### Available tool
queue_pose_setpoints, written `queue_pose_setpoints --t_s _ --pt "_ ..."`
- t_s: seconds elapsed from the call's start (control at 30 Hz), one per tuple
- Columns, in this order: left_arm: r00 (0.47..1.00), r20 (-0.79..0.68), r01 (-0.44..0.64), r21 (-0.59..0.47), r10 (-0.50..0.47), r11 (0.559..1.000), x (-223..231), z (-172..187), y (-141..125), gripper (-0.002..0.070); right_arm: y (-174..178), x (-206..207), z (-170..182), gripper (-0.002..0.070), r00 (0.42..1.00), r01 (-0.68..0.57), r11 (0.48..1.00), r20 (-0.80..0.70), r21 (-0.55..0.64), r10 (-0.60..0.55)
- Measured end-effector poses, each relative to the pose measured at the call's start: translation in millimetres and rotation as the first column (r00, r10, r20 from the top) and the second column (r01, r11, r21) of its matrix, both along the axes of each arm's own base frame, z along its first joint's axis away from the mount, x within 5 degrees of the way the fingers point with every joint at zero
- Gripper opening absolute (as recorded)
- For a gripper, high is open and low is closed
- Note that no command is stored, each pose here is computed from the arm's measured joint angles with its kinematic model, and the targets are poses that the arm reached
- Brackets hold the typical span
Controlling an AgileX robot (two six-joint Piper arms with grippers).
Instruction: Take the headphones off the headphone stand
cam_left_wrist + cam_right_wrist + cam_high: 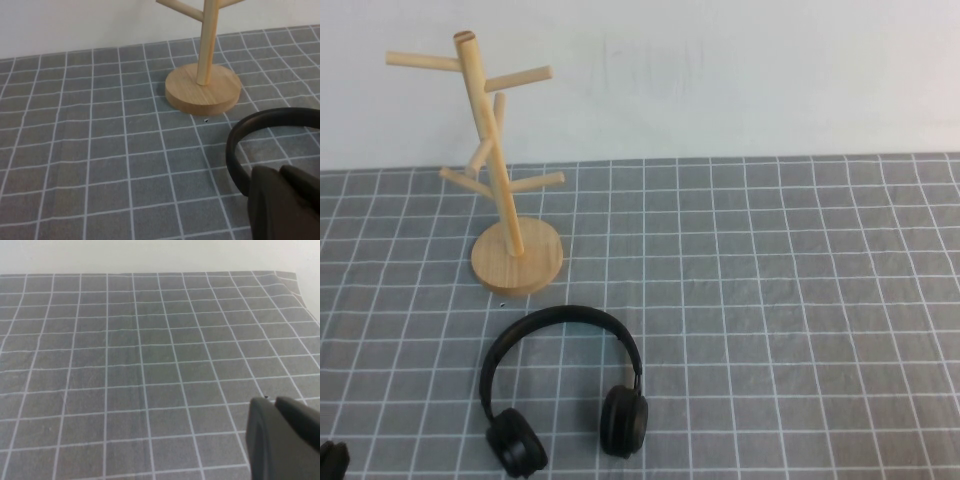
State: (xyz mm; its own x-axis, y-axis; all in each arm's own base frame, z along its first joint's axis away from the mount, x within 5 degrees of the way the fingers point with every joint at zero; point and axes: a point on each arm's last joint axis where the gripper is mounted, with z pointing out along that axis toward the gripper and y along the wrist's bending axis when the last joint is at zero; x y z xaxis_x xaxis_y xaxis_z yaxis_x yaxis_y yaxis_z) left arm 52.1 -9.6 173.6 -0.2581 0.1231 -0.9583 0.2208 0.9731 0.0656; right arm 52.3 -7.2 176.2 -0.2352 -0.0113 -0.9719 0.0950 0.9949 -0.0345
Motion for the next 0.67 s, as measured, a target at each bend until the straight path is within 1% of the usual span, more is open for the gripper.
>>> queue_pose_setpoints --t_s 0.4,0.67 --pt "1.000 -0.014 -0.011 -0.041 0.011 0.999 -0.2 0.0 -0.1 -0.0003 0.0 0.0 0.0 -0.0006 1.000 0.000 1.000 0.000 0.000 0.000" --pt "1.000 -0.016 0.014 -0.048 -0.015 0.999 -0.5 0.0 -1.6 -0.0003 0.0 0.0 0.0 -0.0006 1.000 0.000 1.000 0.000 0.000 0.000"
